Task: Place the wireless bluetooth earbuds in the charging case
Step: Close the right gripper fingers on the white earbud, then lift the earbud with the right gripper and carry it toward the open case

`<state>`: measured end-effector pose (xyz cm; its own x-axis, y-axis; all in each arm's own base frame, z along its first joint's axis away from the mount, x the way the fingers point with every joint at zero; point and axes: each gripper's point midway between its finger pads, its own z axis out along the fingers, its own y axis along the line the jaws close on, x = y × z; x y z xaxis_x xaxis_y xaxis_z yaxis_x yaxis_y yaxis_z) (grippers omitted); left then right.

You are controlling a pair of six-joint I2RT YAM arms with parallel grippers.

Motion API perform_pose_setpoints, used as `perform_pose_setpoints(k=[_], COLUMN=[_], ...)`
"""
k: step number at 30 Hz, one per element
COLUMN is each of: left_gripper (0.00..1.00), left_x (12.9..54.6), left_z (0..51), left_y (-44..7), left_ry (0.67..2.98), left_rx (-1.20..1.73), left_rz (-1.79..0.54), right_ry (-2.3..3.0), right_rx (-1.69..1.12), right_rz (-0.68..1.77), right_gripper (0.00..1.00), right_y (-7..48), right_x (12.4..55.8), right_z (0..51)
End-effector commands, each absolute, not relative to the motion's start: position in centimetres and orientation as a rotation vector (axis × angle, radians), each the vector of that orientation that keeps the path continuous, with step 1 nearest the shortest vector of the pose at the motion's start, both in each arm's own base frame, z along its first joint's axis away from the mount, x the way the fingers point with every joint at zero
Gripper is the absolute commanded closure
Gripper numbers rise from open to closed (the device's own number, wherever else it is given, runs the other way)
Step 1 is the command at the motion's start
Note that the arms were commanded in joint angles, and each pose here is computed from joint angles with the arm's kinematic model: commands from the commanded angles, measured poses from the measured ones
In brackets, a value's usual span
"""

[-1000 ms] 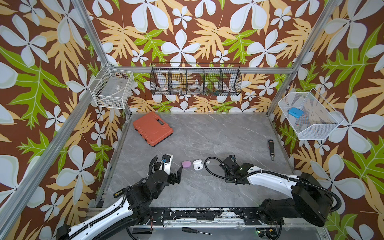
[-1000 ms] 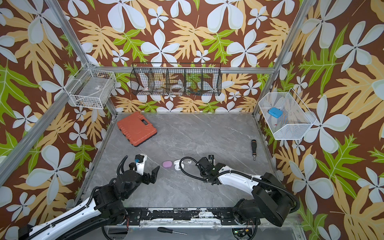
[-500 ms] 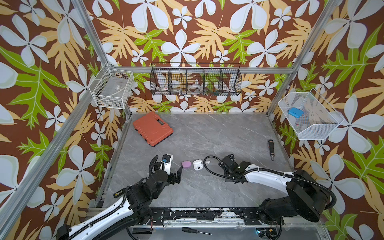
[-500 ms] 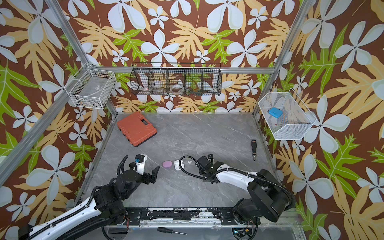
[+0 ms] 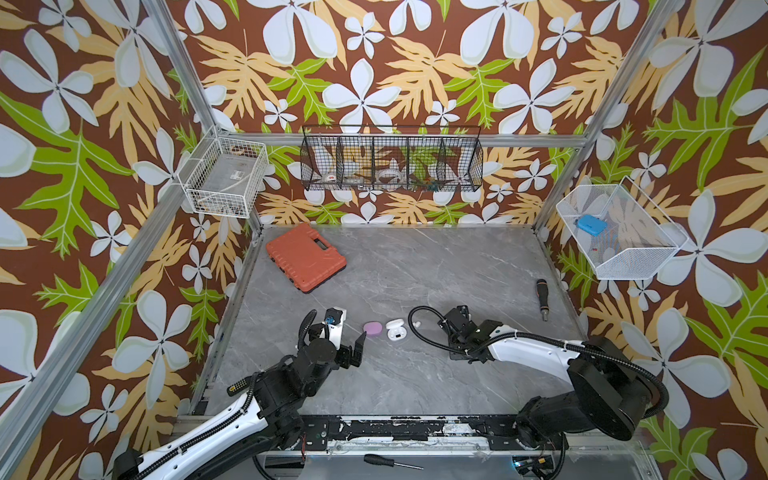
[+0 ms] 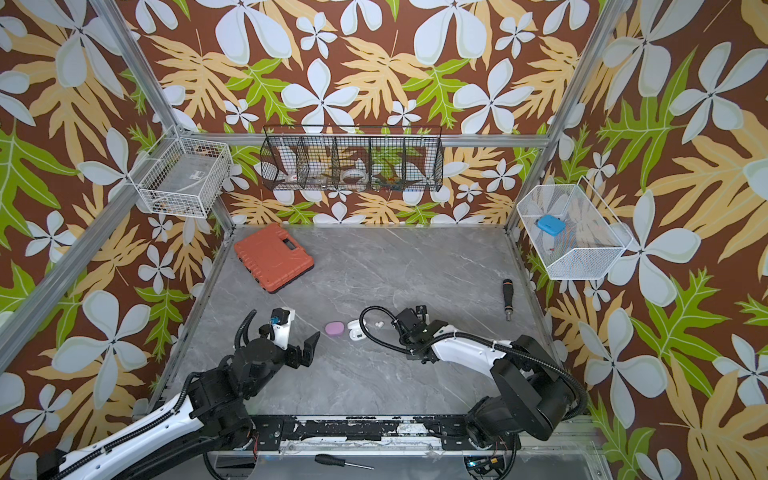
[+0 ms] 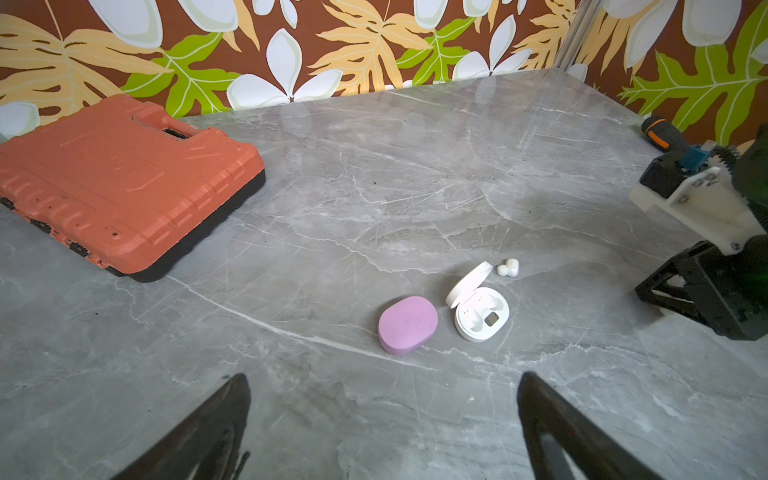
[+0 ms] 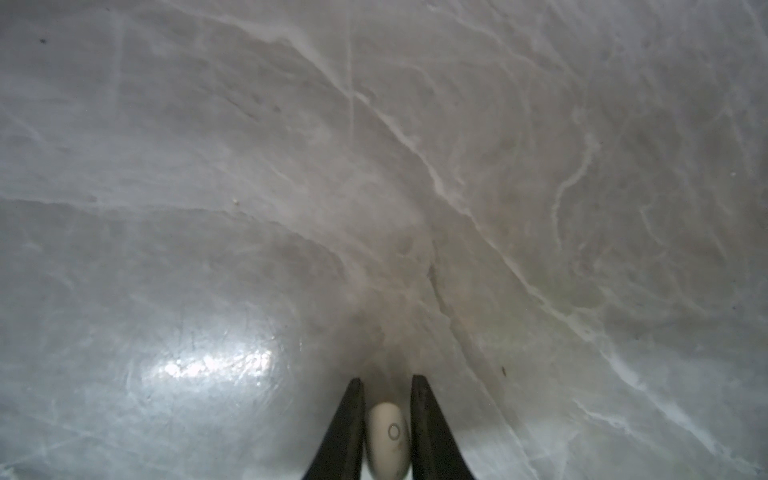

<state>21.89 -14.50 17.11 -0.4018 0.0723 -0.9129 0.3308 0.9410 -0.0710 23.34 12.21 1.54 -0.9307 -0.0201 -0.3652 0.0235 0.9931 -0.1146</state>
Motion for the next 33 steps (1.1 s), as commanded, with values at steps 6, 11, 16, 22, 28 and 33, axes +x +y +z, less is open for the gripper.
perform_pose_setpoints(k=[6,11,16,22,28,33], left_gripper=[0.00,0.00,0.00,0.00,0.00,0.00], left_x=[22.1,22.1,22.1,22.1,22.1,22.1], left_z=[17.8,17.7,17.7,17.8,17.7,17.7], left_y=[-14.8,-14.8,-14.8,-14.8,-14.8,-14.8], left_ry=[1.954,1.958,1.958,1.956,1.958,1.958], left_rx=[0.285,0.290,0.291,0.290,0.291,0.291], left_rz=[-0.306,-0.308,-0.309,-0.311,-0.311,-0.311], right_ry=[2.836,2.843,2.860,2.865,2.868,2.870], right_rx=[-0.006,0.000,0.007,0.017,0.019,0.020], right_rz=[-0.126,-0.090,-0.087,-0.076,-0.066,-0.059], right_gripper=[0.81,0.79,0.78,0.78,0.79,0.82], right_y=[12.4,12.6,12.5,12.5,12.6,12.6], right_x=[21.8,21.4,21.1,20.9,20.7,20.6], right_z=[0.8,0.6,0.1,-0.1,-0.1,-0.1])
